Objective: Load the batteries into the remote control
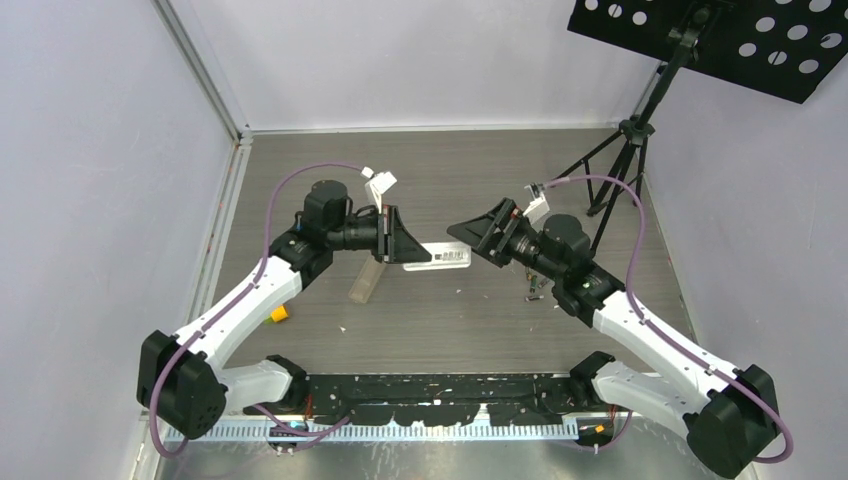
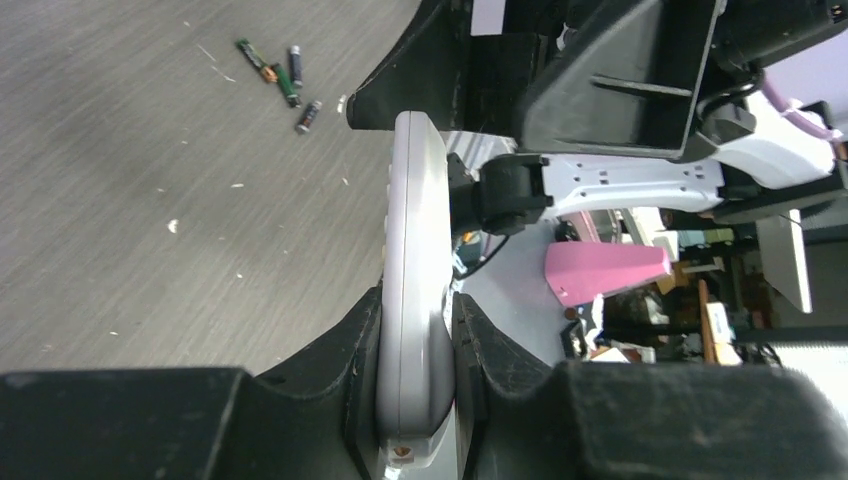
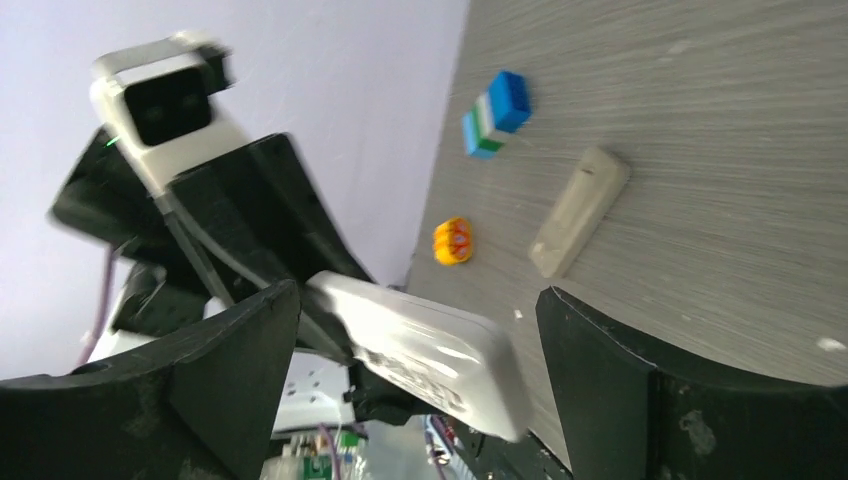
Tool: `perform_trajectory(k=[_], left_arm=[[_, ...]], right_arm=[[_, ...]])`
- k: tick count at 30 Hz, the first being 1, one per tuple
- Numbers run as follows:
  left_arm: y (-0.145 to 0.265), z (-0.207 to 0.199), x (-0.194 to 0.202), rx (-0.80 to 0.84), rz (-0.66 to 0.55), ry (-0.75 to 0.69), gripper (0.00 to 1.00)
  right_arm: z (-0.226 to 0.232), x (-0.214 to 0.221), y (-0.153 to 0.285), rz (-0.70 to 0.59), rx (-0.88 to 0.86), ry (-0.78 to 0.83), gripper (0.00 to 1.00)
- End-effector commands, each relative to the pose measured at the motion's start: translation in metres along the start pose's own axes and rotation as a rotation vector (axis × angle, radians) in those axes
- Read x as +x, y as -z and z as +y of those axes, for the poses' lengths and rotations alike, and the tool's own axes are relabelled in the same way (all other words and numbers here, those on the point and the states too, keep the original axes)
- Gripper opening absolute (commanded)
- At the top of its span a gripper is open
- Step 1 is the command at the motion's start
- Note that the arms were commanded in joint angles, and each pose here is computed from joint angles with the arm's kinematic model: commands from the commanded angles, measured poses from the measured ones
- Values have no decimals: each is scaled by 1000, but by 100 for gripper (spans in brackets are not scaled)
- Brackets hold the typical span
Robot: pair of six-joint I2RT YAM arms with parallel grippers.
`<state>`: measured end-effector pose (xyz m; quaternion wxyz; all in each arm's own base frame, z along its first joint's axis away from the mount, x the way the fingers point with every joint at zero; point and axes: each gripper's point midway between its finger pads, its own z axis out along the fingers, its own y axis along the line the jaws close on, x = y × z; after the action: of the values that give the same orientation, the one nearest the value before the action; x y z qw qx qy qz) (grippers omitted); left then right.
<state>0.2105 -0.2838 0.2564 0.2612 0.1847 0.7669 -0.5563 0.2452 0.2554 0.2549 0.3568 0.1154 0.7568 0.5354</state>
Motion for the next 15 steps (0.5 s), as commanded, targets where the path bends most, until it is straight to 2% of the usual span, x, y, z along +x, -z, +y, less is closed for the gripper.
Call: perform_trajectory(k=[1, 4, 6, 8, 13, 15], left_arm=[[11, -47, -14, 157, 5, -25, 0], [16, -70, -20, 242, 9, 10, 0], [20, -80, -22, 270, 14, 9, 0], [26, -90, -23, 292, 28, -2, 0], [34, -102, -23, 315, 38, -41, 0], [36, -104, -24, 318, 37, -47, 0]], right_arm=[[75, 5, 20, 54, -371, 91, 92], [104, 13, 39, 106, -525, 93, 88], [112, 17, 46, 135, -564, 93, 84], [117, 24, 54, 181, -587, 115, 81], [118, 33, 67, 228, -581, 168, 81], [119, 35, 69, 241, -583, 181, 77]])
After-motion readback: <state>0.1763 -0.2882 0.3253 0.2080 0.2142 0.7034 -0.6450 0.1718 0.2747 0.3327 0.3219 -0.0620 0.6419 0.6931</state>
